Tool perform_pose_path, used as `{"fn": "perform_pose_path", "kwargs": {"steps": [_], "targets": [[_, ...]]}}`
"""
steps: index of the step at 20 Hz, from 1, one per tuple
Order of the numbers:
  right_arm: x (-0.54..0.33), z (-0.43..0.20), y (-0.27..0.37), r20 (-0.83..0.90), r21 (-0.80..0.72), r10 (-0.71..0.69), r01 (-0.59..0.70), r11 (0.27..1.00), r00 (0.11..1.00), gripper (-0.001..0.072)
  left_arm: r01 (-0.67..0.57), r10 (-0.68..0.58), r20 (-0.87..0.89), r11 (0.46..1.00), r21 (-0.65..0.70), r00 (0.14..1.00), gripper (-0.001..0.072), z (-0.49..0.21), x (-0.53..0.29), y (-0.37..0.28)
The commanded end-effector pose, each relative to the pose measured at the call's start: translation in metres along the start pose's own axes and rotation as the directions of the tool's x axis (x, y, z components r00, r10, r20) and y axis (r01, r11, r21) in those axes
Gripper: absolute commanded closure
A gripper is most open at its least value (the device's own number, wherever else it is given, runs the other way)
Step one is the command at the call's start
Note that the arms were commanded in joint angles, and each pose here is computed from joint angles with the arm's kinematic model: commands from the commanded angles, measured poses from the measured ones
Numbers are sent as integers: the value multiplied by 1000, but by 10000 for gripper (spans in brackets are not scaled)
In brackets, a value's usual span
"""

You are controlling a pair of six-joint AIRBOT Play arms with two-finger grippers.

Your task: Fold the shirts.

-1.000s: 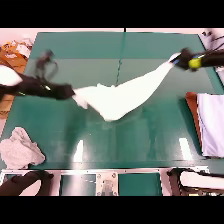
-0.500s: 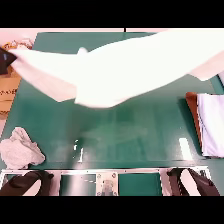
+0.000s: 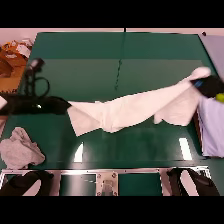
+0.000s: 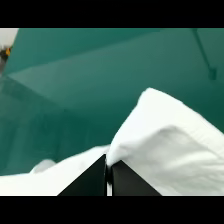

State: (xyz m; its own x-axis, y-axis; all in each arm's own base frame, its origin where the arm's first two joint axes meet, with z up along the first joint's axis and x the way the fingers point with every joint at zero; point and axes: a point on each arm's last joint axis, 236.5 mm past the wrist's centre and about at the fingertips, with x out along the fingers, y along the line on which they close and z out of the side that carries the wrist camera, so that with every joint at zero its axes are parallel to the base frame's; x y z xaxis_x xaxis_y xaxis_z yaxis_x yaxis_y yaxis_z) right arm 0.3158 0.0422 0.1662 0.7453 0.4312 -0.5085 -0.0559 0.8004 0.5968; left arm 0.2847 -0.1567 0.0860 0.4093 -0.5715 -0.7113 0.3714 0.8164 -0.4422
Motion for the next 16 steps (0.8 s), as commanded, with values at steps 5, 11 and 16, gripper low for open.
{"fn": "perform_pose_path", "kwargs": {"steps": [5, 11, 16], "targets": [[65, -81, -133, -204, 190, -181, 220, 957, 962, 363, 56, -104, -162, 960, -276, 981, 684, -121, 70, 22], [24, -35, -82, -209, 161, -79, 114, 980, 975, 272, 31, -111, -233, 946, -322, 966, 684, -161, 77, 27], [77, -38, -75, -209, 63, -99, 114, 991, 973, 209, 18, -98, -232, 945, -325, 968, 682, -161, 78, 31]]}}
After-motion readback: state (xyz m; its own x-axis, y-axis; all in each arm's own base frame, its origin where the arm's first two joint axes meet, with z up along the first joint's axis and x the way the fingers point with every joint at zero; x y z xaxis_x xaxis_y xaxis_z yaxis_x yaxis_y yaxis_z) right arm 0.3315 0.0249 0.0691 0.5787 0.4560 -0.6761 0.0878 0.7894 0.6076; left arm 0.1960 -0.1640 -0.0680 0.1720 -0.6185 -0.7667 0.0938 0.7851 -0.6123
